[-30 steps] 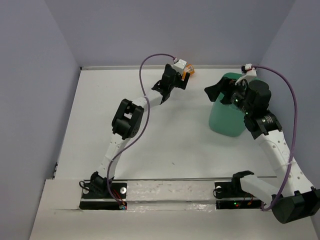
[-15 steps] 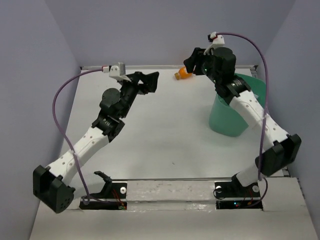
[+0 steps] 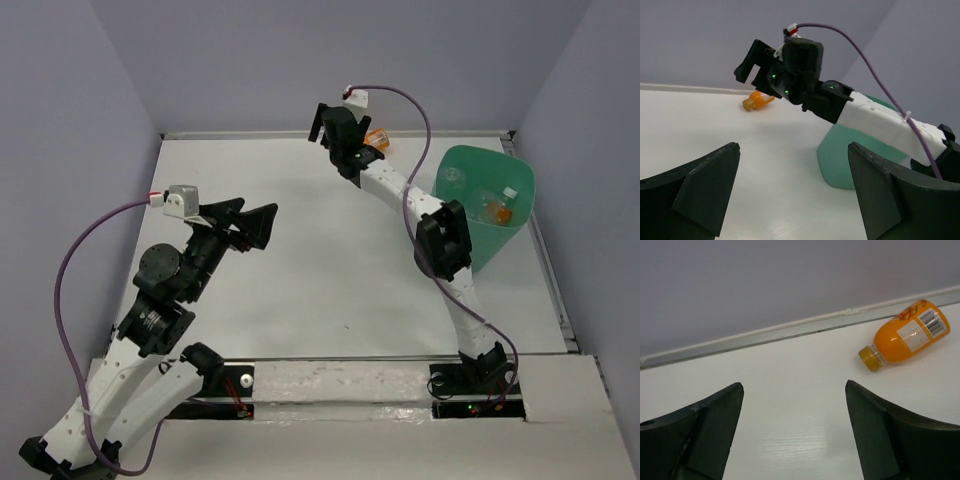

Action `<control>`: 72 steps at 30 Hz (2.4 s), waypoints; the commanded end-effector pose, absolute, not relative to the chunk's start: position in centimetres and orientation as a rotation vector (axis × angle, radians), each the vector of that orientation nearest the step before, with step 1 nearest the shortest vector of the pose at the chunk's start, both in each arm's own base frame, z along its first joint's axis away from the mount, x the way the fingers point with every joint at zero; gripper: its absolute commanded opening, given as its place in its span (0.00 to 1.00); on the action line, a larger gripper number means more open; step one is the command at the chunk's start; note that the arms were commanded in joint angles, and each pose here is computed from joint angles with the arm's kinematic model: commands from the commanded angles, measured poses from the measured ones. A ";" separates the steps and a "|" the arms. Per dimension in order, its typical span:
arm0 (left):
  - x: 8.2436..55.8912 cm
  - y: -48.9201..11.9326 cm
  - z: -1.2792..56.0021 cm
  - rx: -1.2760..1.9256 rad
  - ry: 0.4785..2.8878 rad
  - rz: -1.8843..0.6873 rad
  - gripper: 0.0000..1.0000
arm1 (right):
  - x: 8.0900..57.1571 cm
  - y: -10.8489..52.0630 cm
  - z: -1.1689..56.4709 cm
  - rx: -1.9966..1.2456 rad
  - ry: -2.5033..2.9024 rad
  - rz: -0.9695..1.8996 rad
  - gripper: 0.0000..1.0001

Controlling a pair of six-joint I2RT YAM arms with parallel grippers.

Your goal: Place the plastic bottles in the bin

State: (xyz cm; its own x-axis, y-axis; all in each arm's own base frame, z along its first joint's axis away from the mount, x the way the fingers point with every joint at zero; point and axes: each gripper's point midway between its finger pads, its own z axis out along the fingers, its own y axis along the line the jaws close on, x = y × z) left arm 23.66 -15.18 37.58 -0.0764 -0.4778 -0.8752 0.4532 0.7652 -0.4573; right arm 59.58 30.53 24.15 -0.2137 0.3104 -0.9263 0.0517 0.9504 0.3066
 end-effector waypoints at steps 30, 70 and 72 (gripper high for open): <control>22.3 -19.1 32.8 0.246 1.524 -0.771 0.99 | 71.3 19.2 9.5 0.879 1.602 0.245 1.00; 21.4 -14.0 37.0 0.112 1.376 -0.718 0.99 | 36.5 6.1 45.2 0.439 1.265 0.079 0.11; 21.2 -14.0 37.2 0.111 1.367 -0.724 0.99 | 35.1 1.5 43.5 0.522 1.278 -0.043 0.11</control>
